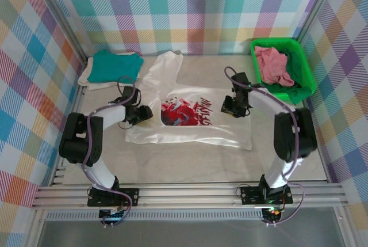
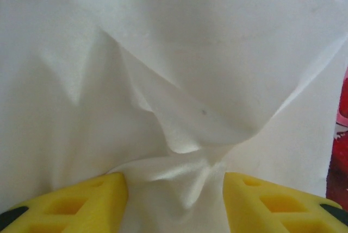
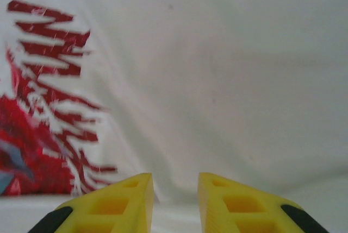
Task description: Fold and stack the t-shirts
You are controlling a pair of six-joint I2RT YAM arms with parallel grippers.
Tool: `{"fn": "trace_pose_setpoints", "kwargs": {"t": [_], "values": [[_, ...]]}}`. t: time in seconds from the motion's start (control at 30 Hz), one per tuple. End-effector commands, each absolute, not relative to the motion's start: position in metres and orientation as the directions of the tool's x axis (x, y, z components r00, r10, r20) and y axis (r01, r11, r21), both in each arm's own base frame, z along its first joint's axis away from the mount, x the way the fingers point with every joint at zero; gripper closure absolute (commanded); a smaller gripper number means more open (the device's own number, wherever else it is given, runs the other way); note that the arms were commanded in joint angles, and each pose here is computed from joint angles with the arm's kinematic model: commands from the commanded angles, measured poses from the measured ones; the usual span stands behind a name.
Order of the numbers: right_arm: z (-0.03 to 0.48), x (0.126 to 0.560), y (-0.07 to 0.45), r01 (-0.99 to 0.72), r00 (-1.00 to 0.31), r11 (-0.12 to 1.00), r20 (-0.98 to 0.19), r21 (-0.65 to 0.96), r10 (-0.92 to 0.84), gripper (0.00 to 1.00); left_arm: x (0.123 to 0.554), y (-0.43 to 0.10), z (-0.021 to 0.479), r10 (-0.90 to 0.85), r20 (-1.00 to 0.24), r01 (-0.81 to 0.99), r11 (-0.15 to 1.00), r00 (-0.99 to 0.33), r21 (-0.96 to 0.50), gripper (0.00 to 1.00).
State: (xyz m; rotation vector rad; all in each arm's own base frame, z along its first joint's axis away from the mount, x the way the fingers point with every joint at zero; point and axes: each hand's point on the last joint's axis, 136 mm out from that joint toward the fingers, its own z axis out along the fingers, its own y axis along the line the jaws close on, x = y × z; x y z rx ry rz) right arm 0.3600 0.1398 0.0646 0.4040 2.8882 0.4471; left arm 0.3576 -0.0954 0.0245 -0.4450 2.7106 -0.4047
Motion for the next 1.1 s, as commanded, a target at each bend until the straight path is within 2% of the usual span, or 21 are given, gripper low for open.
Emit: {"fn": "trace_pose_setpoints", "kwargs": {"t": [0.0, 0.2, 0.3, 0.37, 0.47, 0.57, 0.67, 0.83, 0.93, 1.07], "values": [[0.083, 0.393, 0.154, 0.182, -0.941, 0.907, -0.201, 0.379, 0.273, 0.71, 0.286, -0.095, -0.007, -0.382, -0.124, -0.347, 0.907, -0.916, -0.237, 0.48], [0.104, 0.425, 0.164, 0.124, -0.934, 0.909, -0.262, 0.397, 0.241, 0.7, 0.245, -0.1, -0.011, -0.407, -0.08, -0.381, 0.897, -0.91, -0.224, 0.48], [0.109, 0.431, 0.159, 0.126, -0.927, 0.909, -0.279, 0.398, 0.251, 0.7, 0.25, -0.097, 0.008, -0.383, -0.122, -0.356, 0.914, -0.916, -0.196, 0.46], [0.112, 0.436, 0.156, 0.128, -0.92, 0.902, -0.29, 0.412, 0.263, 0.69, 0.27, -0.092, 0.032, -0.362, -0.199, -0.329, 0.926, -0.911, -0.184, 0.44], [0.119, 0.445, 0.154, 0.122, -0.911, 0.895, -0.309, 0.429, 0.272, 0.67, 0.324, -0.089, 0.082, -0.339, -0.326, -0.275, 0.934, -0.882, -0.228, 0.43], [0.129, 0.455, 0.153, 0.101, -0.901, 0.89, -0.339, 0.445, 0.271, 0.63, 0.403, -0.088, 0.145, -0.303, -0.476, -0.193, 0.944, -0.825, -0.266, 0.41], [0.138, 0.468, 0.159, 0.049, -0.886, 0.879, -0.387, 0.474, 0.257, 0.59, 0.484, -0.093, 0.183, -0.196, -0.588, -0.092, 0.975, -0.785, -0.203, 0.41], [0.147, 0.481, 0.17, -0.041, -0.878, 0.864, -0.431, 0.502, 0.208, 0.54, 0.593, -0.104, 0.183, -0.13, -0.631, -0.02, 0.984, -0.765, -0.179, 0.37], [0.146, 0.484, 0.171, -0.077, -0.868, 0.863, -0.459, 0.499, 0.188, 0.49, 0.633, -0.11, 0.175, -0.109, -0.666, 0.01, 0.985, -0.738, -0.172, 0.36], [0.142, 0.484, 0.175, -0.105, -0.869, 0.849, -0.463, 0.518, 0.175, 0.48, 0.659, -0.109, 0.154, -0.099, -0.708, 0.017, 0.988, -0.699, -0.156, 0.33]]}}
